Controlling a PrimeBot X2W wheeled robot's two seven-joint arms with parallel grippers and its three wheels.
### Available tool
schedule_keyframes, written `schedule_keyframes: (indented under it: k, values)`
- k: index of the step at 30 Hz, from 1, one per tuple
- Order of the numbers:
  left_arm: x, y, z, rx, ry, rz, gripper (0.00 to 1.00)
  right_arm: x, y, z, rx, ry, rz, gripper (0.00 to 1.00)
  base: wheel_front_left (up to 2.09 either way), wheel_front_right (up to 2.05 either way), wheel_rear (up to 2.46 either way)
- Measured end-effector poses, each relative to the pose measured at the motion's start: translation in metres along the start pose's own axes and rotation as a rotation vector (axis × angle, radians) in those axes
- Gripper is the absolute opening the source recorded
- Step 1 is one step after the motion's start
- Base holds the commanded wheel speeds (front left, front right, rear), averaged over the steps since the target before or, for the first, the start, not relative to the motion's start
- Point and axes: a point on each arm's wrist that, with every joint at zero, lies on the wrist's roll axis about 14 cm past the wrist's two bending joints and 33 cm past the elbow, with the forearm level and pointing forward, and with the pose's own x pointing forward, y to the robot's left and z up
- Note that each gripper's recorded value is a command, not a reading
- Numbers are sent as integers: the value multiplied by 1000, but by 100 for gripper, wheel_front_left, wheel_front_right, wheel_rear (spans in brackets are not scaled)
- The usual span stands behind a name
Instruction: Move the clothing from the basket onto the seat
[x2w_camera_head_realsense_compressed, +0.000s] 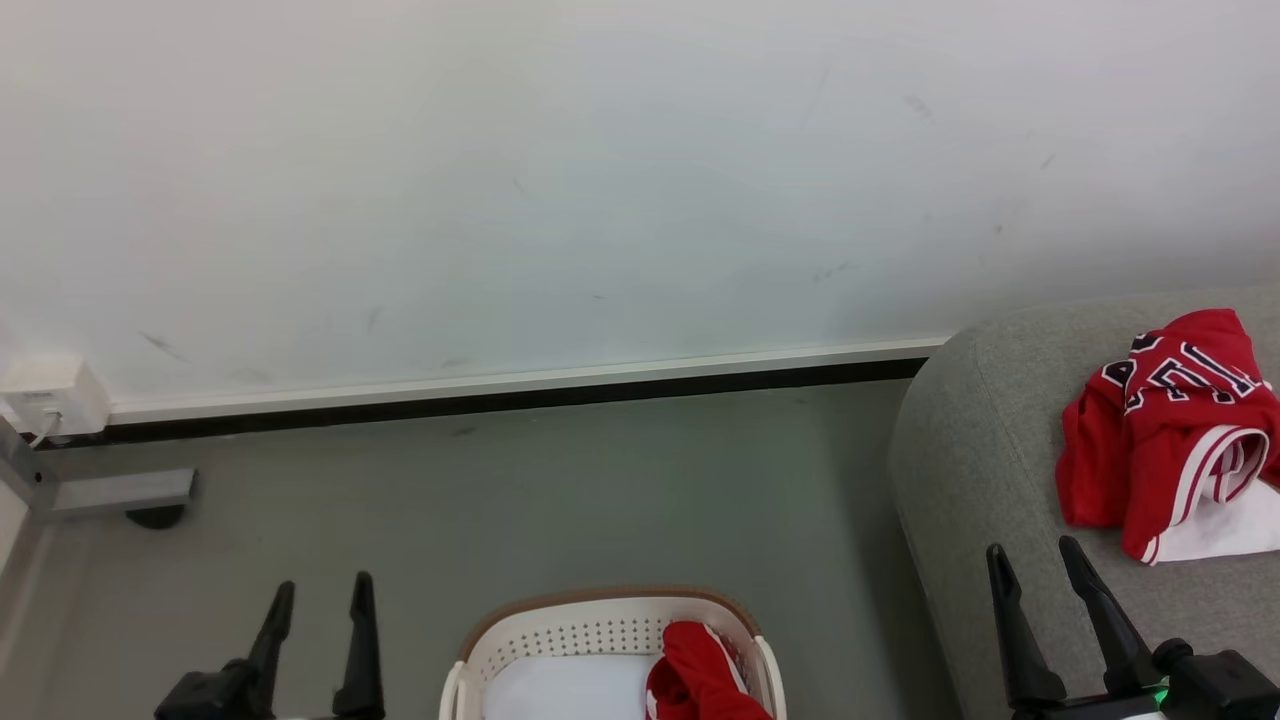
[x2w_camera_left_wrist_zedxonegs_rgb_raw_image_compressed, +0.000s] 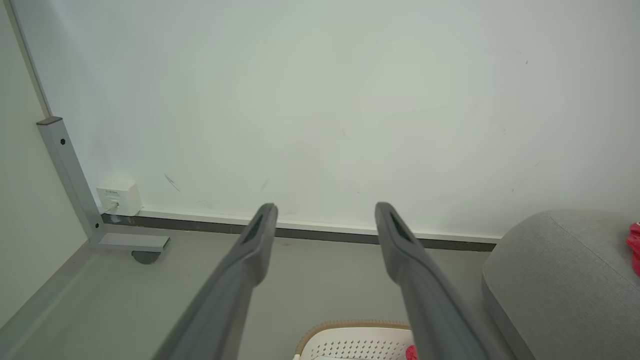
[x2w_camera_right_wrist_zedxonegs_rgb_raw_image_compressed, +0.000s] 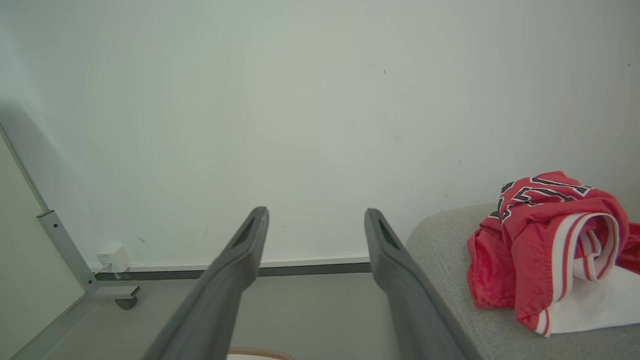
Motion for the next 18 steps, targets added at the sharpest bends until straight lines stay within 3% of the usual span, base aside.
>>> schedule_keyframes:
  k: [9, 18]
  values:
    - [4, -12, -7, 5, 21, -44, 100, -1, -10, 6, -6, -14, -24, 100, 0, 0, 0]
    - [28, -57, -28, -10, 79, -178, 100, -6, -49, 18, -26, -33, -119, 100, 0, 0, 0]
